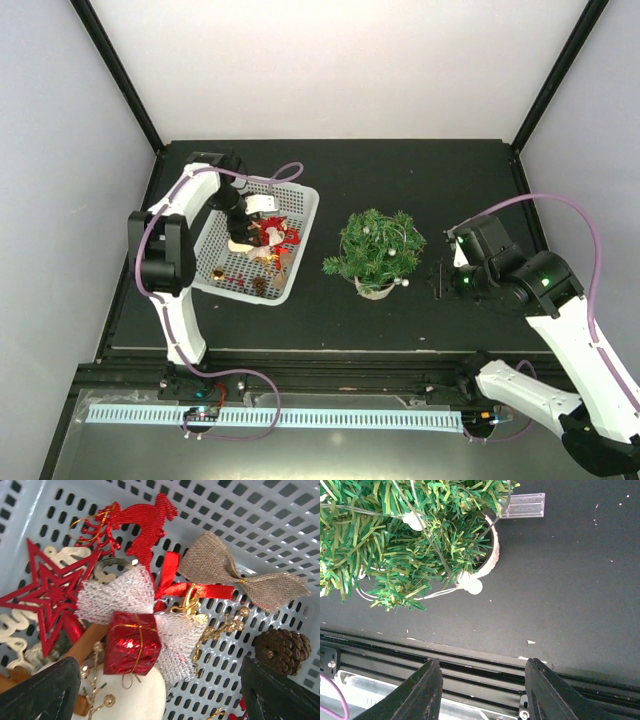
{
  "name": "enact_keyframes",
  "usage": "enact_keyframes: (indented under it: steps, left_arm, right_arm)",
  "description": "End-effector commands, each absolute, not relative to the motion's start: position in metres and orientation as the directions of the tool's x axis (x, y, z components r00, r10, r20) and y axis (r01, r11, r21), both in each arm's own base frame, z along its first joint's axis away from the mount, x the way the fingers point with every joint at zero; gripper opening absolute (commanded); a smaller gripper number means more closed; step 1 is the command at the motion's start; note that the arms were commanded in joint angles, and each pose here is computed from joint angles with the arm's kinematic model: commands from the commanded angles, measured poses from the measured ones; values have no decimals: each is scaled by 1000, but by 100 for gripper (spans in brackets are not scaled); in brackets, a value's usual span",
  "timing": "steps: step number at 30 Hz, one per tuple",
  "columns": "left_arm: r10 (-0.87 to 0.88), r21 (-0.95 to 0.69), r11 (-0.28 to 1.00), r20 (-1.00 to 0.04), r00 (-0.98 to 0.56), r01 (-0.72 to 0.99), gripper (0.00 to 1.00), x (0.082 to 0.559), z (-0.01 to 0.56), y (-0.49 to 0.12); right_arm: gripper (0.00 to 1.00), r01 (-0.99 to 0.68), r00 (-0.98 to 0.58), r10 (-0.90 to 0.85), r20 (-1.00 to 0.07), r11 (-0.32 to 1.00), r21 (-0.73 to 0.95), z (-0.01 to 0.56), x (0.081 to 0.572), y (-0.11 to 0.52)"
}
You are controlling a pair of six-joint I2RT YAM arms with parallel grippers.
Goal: Decorate the small christmas tree
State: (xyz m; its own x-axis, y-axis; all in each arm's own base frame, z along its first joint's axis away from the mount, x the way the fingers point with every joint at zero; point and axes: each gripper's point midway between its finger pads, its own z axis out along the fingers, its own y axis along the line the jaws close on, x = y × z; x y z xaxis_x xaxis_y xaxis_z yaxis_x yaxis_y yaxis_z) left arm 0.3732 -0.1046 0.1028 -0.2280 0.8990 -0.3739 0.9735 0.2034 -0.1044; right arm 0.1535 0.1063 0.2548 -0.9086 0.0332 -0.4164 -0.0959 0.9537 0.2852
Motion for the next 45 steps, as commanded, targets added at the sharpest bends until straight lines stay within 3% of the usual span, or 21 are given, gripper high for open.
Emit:
enact_keyframes:
  steps: [1,14,18,22,28,37,45]
  left_arm:
    - [907,-107,146,-383,-176,983,90,367,98,-114]
    - [958,-25,137,-253,-138,990,88,389,66,-98]
    - [963,-32,131,-233,-135,991,80,390,59,-95]
    - [964,-45,129,-229,-136,991,62,389,55,-95]
    - [957,-80,136,-247,-152,987,44,384,54,-98]
    - [946,-74,142,-284,-157,987,37,383,70,-103]
    - [927,-53,139,-344,-148,989,37,364,121,-104]
  right_arm:
    - [48,-80,-905,46,-423,958,274,253,157,104]
    - [48,-47,-908,81,-411,955,292,247,155,103]
    - [48,-36,-907,92,-410,956,292,245,154,101]
    - [48,-24,-908,99,-407,958,287,243,154,100]
    - [48,-20,-911,96,-401,962,274,239,156,100]
    - [48,-33,-909,78,-410,966,256,243,162,101]
    - [48,-17,-896,87,-435,973,229,245,164,93]
